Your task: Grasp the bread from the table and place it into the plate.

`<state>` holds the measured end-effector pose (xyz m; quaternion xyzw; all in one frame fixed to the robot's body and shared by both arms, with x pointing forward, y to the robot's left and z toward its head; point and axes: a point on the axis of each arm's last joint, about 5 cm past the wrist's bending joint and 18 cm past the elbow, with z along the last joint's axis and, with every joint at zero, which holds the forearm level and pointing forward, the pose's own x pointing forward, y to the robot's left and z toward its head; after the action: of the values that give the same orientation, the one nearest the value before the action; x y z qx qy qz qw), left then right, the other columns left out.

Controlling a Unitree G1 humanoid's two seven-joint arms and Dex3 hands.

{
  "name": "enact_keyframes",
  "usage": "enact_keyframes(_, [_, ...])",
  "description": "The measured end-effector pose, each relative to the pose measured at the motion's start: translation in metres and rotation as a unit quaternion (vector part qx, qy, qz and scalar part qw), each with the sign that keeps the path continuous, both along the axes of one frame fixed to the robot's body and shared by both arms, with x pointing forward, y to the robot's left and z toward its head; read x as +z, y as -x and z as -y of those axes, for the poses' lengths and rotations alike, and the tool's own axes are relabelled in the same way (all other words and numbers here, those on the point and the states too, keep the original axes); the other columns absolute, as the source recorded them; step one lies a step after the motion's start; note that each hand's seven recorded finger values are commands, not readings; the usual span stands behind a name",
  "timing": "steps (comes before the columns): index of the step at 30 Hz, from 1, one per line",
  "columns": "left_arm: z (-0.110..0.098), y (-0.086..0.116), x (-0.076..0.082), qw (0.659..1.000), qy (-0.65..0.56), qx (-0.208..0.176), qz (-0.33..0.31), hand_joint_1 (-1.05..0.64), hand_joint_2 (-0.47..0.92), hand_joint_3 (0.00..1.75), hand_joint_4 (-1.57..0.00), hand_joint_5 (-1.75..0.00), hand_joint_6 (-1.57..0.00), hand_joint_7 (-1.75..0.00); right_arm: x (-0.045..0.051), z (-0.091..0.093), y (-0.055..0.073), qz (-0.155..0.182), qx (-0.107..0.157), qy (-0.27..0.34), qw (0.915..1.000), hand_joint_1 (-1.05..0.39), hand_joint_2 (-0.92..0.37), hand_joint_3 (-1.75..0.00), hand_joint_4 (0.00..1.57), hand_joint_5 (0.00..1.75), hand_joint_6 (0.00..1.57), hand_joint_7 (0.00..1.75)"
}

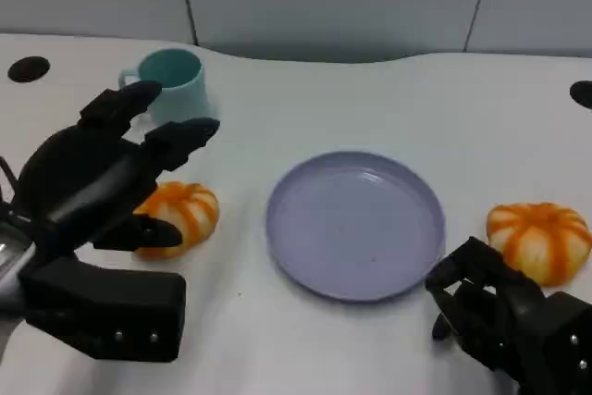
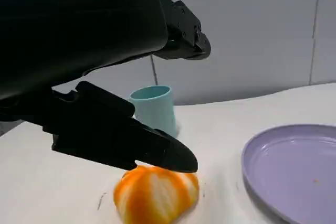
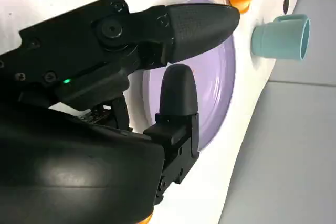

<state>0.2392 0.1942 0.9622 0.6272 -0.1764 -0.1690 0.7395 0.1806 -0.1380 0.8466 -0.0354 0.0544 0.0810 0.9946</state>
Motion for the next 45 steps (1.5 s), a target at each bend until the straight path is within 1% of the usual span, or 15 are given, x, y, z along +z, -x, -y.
enact_keyframes(4, [-0.001, -0.002, -0.002, 1.0, -0.02, 0.008, -0.011, -0.65, 0.87, 0.0, 0.0, -0.08, -0.16, 0.0, 0.0, 0.0, 0.0, 0.0, -0.001, 0.0, 1.0, -0.25, -0.92, -0.35, 0.56, 1.75, 0.38, 1.75])
enact_keyframes(8, [0.002, -0.012, -0.002, 0.999, -0.041, 0.007, -0.035, -0.64, 0.86, 0.0, 0.0, -0.06, -0.14, 0.0, -0.0001, -0.001, 0.0, -0.002, 0.0, -0.001, 1.0, -0.25, -0.92, -0.35, 0.58, 1.75, 0.39, 1.75])
enact_keyframes(15, [0.005, -0.032, -0.007, 0.989, -0.088, 0.02, -0.12, -0.66, 0.87, 0.01, 0.0, -0.01, -0.11, 0.0, 0.0004, -0.001, 0.001, -0.002, 0.0, 0.0, 1.0, -0.24, -0.92, -0.35, 0.58, 1.75, 0.38, 1.75])
enact_keyframes(18, [0.01, -0.045, -0.011, 0.98, -0.115, 0.028, -0.159, -0.68, 0.87, 0.01, 0.0, 0.0, -0.1, 0.0, 0.001, 0.0, 0.001, -0.002, -0.001, 0.001, 1.0, -0.24, -0.92, -0.35, 0.59, 1.75, 0.39, 1.75])
enact_keyframes(26, [0.023, -0.074, -0.03, 0.952, -0.15, 0.068, -0.26, -0.63, 0.83, 0.0, -0.01, 0.0, -0.12, -0.01, 0.0021, 0.0, 0.003, 0.002, 0.001, 0.008, 1.0, -0.26, -0.92, -0.36, 0.57, 1.75, 0.38, 1.75])
enact_keyframes(27, [0.024, -0.075, -0.032, 0.95, -0.152, 0.069, -0.265, -0.66, 0.82, 0.0, -0.01, 0.0, -0.11, -0.01, 0.0021, 0.0, 0.003, 0.001, 0.001, 0.009, 1.0, -0.25, -0.92, -0.36, 0.57, 1.75, 0.38, 1.75])
enact_keyframes(29, [0.029, -0.08, -0.037, 0.949, -0.15, 0.071, -0.267, -0.66, 0.8, 0.0, 0.0, 0.0, -0.11, 0.0, 0.0016, 0.001, 0.004, 0.0, -0.001, 0.011, 0.9999, -0.25, -0.92, -0.35, 0.58, 1.75, 0.38, 1.75])
enact_keyframes(32, [0.038, -0.084, -0.051, 0.945, -0.143, 0.084, -0.281, -0.64, 0.78, 0.0, -0.01, -0.01, -0.13, -0.01, 0.0023, 0.001, 0.005, 0.0, -0.002, 0.011, 0.9999, -0.24, -0.92, -0.36, 0.6, 1.75, 0.38, 1.75])
enact_keyframes(34, [0.044, -0.084, -0.058, 0.944, -0.139, 0.089, -0.285, -0.62, 0.78, 0.0, -0.02, -0.01, -0.13, -0.01, 0.0024, 0.002, 0.006, 0.0, -0.002, 0.011, 0.9999, -0.24, -0.92, -0.36, 0.59, 1.75, 0.38, 1.75])
enact_keyframes(37, [0.046, -0.086, -0.06, 0.944, -0.133, 0.098, -0.285, -0.57, 0.76, 0.0, -0.11, -0.05, -0.19, -0.03, 0.0033, 0.002, 0.007, 0.002, -0.002, 0.011, 0.9999, -0.26, -0.92, -0.36, 0.57, 1.75, 0.38, 1.75])
enact_keyframes(39, [0.047, -0.084, -0.065, 0.945, -0.121, 0.106, -0.285, -0.55, 0.74, 0.0, -0.24, -0.1, -0.28, -0.04, 0.0039, 0.002, 0.008, 0.003, -0.003, 0.01, 0.9999, -0.26, -0.92, -0.35, 0.57, 1.75, 0.38, 1.75])
enact_keyframes(41, [0.047, -0.082, -0.069, 0.946, -0.114, 0.113, -0.282, -0.54, 0.74, 0.0, -0.29, -0.1, -0.35, -0.04, 0.0038, 0.001, 0.009, 0.002, -0.003, 0.011, 0.9999, -0.26, -0.92, -0.35, 0.58, 1.75, 0.38, 1.75])
enact_keyframes(43, [0.047, -0.081, -0.071, 0.945, -0.109, 0.118, -0.284, -0.53, 0.74, 0.0, -0.3, -0.1, -0.37, -0.04, 0.0032, 0.001, 0.01, -0.001, -0.003, 0.012, 0.9999, -0.26, -0.92, -0.35, 0.58, 1.75, 0.38, 1.75])
enact_keyframes(44, [0.047, -0.081, -0.072, 0.945, -0.106, 0.12, -0.285, -0.44, 0.76, 0.0, -0.43, -0.58, -0.48, -0.45, 0.0031, 0.001, 0.01, -0.001, -0.003, 0.013, 0.9999, -0.26, -0.92, -0.36, 0.58, 1.75, 0.38, 1.75])
enact_keyframes(45, [0.047, -0.081, -0.072, 0.945, -0.098, 0.122, -0.286, -0.36, 0.78, 0.01, -0.44, -1.11, -0.42, -1.06, 0.0031, 0.001, 0.01, -0.001, -0.002, 0.014, 0.9999, -0.26, -0.92, -0.36, 0.58, 1.75, 0.38, 1.75])
